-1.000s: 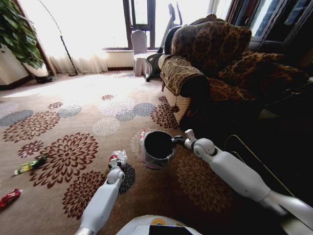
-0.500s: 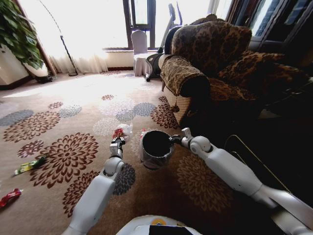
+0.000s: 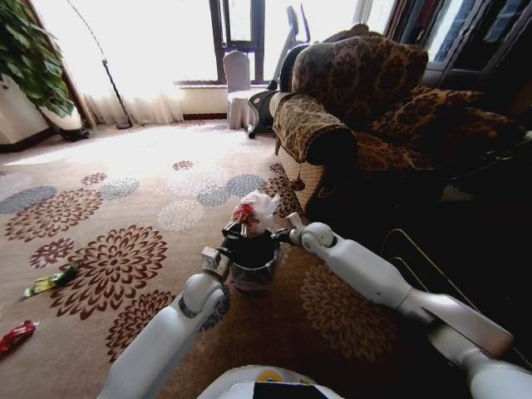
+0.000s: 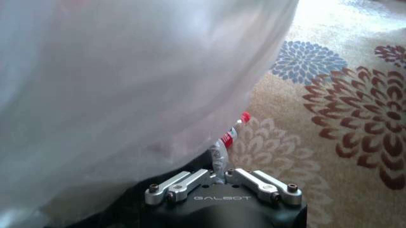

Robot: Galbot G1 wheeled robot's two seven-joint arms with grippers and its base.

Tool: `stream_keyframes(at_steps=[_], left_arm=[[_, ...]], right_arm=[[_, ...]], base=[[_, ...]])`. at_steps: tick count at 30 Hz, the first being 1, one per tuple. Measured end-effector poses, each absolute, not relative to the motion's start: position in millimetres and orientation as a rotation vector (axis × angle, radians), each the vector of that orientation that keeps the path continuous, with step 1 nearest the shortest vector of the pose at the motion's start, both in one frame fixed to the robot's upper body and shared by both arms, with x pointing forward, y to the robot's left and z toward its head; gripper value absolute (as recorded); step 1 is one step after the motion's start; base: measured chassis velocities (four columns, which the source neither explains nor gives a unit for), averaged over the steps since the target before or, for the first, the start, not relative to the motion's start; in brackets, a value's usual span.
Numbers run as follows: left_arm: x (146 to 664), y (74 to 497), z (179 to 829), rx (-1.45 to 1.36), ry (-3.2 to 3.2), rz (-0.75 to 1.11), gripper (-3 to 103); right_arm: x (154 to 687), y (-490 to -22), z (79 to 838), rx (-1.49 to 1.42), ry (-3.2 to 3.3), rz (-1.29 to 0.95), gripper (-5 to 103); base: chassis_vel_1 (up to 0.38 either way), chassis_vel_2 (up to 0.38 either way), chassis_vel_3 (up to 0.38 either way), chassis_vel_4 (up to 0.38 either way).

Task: Pick up the trash from the ground and place it into the trash bin.

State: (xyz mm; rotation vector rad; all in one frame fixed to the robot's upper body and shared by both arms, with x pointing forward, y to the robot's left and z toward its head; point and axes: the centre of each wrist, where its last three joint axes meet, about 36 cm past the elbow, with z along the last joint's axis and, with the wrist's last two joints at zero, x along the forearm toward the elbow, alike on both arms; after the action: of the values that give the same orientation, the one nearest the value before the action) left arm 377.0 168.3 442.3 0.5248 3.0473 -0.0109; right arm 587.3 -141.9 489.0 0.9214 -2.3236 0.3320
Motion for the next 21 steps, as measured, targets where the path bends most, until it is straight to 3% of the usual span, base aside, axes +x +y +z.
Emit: stream_keyframes(at_steps=[7,12,18,20,21], left_arm=[[380,172,442,0.483,3.06,0.064,-1],[385,175,446,0.472,3.076,0.099,15],[388,174,441,0.471,3.097,0.108,42],[388,175,440,0.47,3.1,0.108,42],[388,175,440,0.469,3.102,0.11,53]], right_arm=[[590,-147,493,0.911,-2.334,0.321,1],[588,-153,496,0.899,-2.333,0.315,1],[589,-155,499,0.894,-2.345,0.31,1],[589,-155,499,0.894,-2.346,0.311,1],[589,-154,499,0.895,-2.349,0.31,1]], base=[[0.0,0.0,0.0,0.0],[0.0,0.0,0.0,0.0],[0.0,0.0,0.0,0.0],[0.0,0.0,0.0,0.0],[0.0,0.0,0.0,0.0]])
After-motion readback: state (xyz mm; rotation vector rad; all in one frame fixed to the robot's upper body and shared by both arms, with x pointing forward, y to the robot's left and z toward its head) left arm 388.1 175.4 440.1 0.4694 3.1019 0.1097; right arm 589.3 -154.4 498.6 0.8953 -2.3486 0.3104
